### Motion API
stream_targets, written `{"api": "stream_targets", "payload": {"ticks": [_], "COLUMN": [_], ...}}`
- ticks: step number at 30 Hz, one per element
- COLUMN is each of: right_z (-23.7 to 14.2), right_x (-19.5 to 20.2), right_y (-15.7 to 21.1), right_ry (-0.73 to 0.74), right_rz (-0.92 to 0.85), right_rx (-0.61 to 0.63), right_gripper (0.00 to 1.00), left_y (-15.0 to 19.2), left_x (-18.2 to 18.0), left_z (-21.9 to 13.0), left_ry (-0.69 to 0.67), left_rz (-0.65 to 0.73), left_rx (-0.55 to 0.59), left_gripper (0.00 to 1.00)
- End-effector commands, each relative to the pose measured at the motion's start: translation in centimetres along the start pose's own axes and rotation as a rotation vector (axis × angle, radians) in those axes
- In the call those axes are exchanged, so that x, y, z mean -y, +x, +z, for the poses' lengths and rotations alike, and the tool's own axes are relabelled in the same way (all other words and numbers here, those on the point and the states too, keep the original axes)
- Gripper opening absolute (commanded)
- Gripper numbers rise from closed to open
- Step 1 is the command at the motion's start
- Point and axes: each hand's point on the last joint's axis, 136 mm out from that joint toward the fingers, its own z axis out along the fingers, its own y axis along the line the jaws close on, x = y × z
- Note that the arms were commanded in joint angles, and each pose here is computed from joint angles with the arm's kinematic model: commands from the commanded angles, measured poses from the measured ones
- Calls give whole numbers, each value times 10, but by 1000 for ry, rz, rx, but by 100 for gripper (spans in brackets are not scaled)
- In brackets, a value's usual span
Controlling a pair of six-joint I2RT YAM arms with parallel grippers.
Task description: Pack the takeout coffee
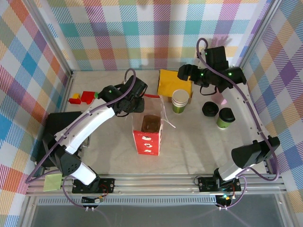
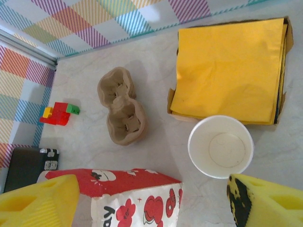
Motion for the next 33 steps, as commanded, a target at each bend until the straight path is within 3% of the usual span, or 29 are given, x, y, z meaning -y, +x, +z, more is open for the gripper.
{"api": "stream_targets", "payload": {"ticks": [1, 10, 14, 21, 29, 33], "right_z": [-11, -15, -23, -57, -67, -59], "right_x": [2, 29, 61, 138, 196, 214], "right_y": [7, 22, 33, 62, 96, 100], "right_ry": [-11, 47, 151, 403, 579, 594], "right_rz": [21, 99, 183, 374, 437, 409], "right_rx": [-8, -26, -27, 1, -79, -99], "right_gripper": [82, 82, 83, 84, 86, 92], "left_y": [-9, -9, -10, -7, -1, 3], "left_x": [-3, -10, -12, -8, -5, 1], "left_z": [0, 1, -6, -16, -23, -20], "left_ry": [-7, -33, -28, -17, 8, 47], "left_rz": [0, -11, -65, -131, -170, -165], "left_rx": [10, 23, 45, 57, 58, 51], "left_gripper": [39, 18, 9, 3, 0, 0]}}
